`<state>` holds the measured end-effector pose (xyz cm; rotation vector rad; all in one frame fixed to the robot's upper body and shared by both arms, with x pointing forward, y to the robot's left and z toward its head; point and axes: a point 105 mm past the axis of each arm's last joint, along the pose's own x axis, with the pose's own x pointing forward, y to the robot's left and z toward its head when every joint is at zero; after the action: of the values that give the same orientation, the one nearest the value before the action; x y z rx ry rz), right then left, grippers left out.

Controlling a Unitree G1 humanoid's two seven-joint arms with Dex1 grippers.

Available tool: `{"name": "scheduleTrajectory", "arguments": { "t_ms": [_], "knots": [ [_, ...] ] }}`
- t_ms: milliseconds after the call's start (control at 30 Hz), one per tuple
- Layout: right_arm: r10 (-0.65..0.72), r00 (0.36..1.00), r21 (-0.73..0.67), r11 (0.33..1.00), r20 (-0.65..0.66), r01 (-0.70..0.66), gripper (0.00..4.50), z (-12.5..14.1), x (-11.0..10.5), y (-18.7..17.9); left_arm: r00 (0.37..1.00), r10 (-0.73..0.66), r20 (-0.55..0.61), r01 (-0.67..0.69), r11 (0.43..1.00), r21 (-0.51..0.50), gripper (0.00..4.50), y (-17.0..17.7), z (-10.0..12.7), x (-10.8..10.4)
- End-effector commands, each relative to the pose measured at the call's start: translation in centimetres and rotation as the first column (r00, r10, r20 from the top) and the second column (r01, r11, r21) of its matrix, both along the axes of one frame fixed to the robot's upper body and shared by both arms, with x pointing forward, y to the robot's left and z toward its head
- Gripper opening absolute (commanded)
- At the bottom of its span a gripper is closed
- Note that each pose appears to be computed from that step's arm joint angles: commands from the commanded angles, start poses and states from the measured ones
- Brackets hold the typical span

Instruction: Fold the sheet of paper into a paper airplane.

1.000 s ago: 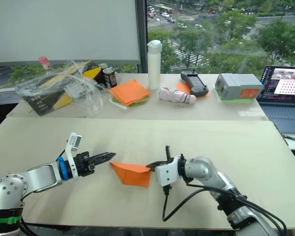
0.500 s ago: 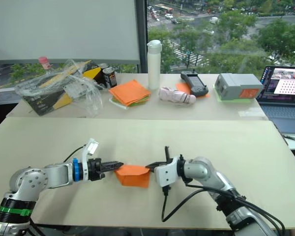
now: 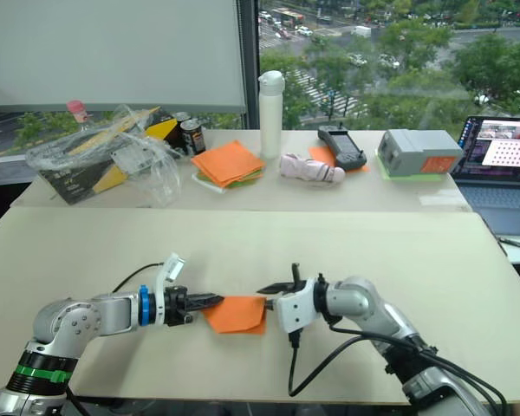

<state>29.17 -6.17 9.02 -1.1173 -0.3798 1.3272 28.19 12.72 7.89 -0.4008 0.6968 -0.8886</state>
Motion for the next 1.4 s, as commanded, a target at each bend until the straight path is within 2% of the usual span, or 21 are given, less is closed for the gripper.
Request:
{"name": "scheduleTrajectory", "arguments": {
  "t_ms": [33,167,433,767,1400],
  "knots": [
    [0.017,1.0,-0.039,0.999,-0.013,-0.018,2.57,-0.6,-0.5,-0.2,1.0,-0.018,-0.004,0.018,1.0,0.006,0.0,-0.2,-0.2,-0.5],
    [0.03,0.999,-0.039,0.999,-0.023,-0.031,3.93,-0.5,-1.1,-0.4,1.0,-0.021,-0.007,0.021,1.0,0.008,0.0,-0.3,-0.4,-0.6],
    [0.071,0.997,-0.015,0.997,0.009,-0.071,3.93,0.3,-2.5,-1.4,1.0,-0.019,-0.011,0.019,1.0,0.012,0.0,-0.1,-0.4,-0.6],
    [0.113,0.994,0.059,0.992,0.002,-0.113,3.93,1.1,-3.9,-0.2,1.0,-0.022,-0.015,0.022,1.0,0.006,0.0,-0.3,-0.4,-0.6],
    [0.111,0.994,0.108,0.988,-0.002,-0.11,3.93,2.6,-3.4,0.0,1.0,-0.009,-0.026,0.01,1.0,0.006,0.0,0.1,-0.6,-0.9]
  ]
}}
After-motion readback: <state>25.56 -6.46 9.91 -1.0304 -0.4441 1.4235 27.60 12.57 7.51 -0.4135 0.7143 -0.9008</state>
